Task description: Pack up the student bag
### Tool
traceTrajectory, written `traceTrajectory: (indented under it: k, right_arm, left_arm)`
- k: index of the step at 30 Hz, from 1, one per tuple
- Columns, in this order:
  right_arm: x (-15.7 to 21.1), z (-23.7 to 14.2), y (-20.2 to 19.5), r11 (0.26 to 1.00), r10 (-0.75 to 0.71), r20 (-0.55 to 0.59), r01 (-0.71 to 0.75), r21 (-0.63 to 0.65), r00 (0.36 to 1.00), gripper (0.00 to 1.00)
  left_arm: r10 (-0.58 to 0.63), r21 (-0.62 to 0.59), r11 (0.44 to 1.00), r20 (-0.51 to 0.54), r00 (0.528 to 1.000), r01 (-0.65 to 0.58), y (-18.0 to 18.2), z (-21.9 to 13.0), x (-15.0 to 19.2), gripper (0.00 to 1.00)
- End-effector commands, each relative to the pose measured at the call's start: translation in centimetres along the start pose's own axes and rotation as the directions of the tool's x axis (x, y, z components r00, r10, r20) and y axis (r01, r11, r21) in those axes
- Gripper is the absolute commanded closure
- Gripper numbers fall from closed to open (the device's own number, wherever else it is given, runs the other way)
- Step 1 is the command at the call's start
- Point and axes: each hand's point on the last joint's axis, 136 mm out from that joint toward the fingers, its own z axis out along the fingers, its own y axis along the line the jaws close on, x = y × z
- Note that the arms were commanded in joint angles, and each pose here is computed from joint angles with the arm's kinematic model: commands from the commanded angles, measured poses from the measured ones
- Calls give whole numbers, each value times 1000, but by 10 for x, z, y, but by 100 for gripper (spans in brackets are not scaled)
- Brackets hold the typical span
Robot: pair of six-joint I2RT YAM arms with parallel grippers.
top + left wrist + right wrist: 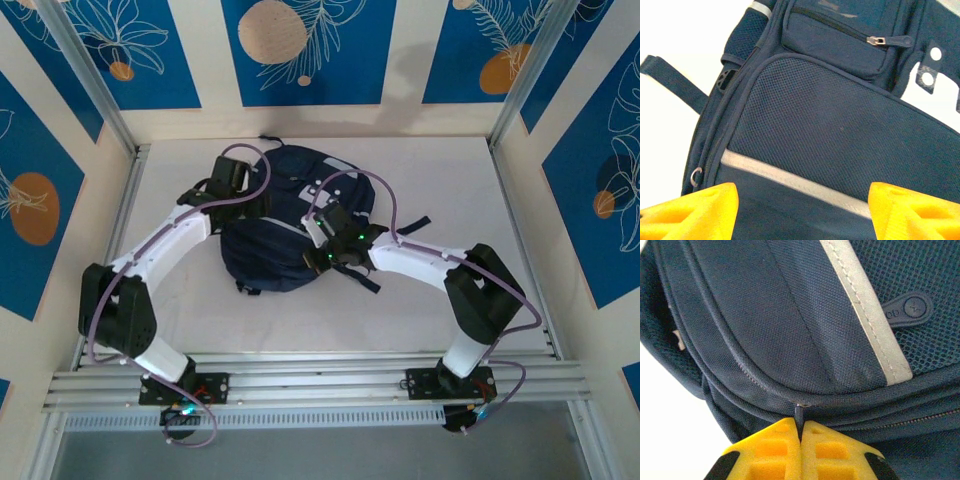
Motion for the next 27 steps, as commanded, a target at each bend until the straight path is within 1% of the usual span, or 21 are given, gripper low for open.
traceTrajectory:
  k: [1,3,6,8,10,12,15,17,19,21,23,25,27]
  right_arm:
    - [-35,-11,14,999,-14,112,18,-31,994,100]
    - [-36,-9,15,999,-21,106,24,-25,994,100]
    - [-40,-10,19,999,-19,120,24,-36,993,100]
    - [-42,-12,22,998,-19,129,25,-49,992,100]
    - [-39,-12,25,997,-30,123,38,-62,992,100]
    - [-31,-12,26,995,-58,98,66,-76,993,100]
    - [-8,-9,17,991,-119,15,120,-63,993,100]
    - [8,-7,1,989,-144,-50,142,-29,988,100]
    - [17,-7,-25,989,-142,-90,146,32,986,100]
    - [13,-9,-53,989,-103,-82,110,95,991,100]
    - [0,-13,-76,989,-31,-37,36,141,999,100]
    - [-19,-18,-85,991,53,26,-56,124,998,100]
    - [-35,-19,-84,990,68,85,-78,115,994,100]
  left_arm:
    - [15,33,999,-21,1000,-15,-6,-16,7,32]
    - [-49,131,990,-45,998,55,-25,-12,17,33]
    - [-148,272,947,-98,984,170,-56,1,38,37]
    - [-194,322,918,-143,971,231,-70,14,55,40]
    - [-238,337,895,-193,952,293,-77,31,73,42]
    - [-263,308,897,-206,942,318,-71,50,87,45]
    - [-262,195,932,-222,939,306,-43,76,111,50]
    - [-268,148,939,-249,931,310,-25,87,123,52]
    - [-269,103,947,-266,926,304,-8,92,134,54]
    - [-256,77,955,-270,928,285,0,92,139,55]
    - [-247,75,958,-275,929,277,1,90,143,56]
    - [-249,71,958,-284,926,279,2,90,147,56]
    - [-253,69,957,-285,924,283,3,89,148,56]
